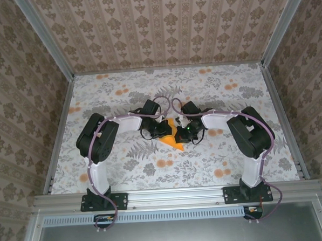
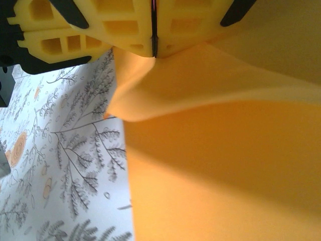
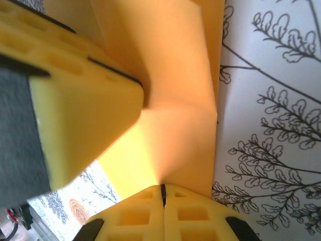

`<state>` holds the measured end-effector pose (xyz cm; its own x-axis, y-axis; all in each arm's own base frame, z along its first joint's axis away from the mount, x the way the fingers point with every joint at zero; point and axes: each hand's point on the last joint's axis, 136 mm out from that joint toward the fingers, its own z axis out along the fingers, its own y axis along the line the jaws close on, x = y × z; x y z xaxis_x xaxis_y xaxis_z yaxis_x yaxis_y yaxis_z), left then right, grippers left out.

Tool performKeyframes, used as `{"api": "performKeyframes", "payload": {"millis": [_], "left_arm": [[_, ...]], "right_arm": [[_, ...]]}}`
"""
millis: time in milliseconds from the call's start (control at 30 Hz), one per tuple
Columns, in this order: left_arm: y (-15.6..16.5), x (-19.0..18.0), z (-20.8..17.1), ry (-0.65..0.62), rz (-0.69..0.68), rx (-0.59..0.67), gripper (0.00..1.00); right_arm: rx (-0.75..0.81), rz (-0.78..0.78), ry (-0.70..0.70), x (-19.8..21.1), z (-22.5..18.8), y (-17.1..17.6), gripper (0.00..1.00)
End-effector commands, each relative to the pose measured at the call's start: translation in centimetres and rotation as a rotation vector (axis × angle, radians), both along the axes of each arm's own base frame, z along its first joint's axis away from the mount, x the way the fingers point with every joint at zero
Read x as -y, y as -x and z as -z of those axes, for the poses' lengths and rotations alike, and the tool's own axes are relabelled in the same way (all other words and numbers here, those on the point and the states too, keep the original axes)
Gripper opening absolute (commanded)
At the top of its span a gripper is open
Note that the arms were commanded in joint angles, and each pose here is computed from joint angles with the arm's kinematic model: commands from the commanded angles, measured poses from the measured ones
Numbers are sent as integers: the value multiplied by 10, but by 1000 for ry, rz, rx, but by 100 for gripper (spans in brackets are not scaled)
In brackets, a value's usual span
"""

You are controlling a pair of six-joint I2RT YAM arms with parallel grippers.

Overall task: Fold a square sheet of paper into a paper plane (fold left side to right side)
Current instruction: Fourth fold the wing at the center of the table.

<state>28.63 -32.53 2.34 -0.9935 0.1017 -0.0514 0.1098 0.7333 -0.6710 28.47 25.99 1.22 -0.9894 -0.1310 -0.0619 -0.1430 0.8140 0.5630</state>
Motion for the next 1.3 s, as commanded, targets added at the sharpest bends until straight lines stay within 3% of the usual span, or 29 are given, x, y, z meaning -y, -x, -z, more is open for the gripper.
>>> {"api": "performKeyframes", "payload": {"millis": [0,400,767,1267], "left_arm": [[-11,-19,20,-63,-43,0,9],[-55,-39,28,-91,-79,54,9],[-76,-55,29,-133,-92,82,12],[-134,-101,17,-124,-195,128,14]], "right_arm": [[-117,7,208,38,41,28,0],[-123,-9,221,41,41,33,0],[-125,-16,227,41,41,35,0],[-123,-19,221,38,38,34,0]]}}
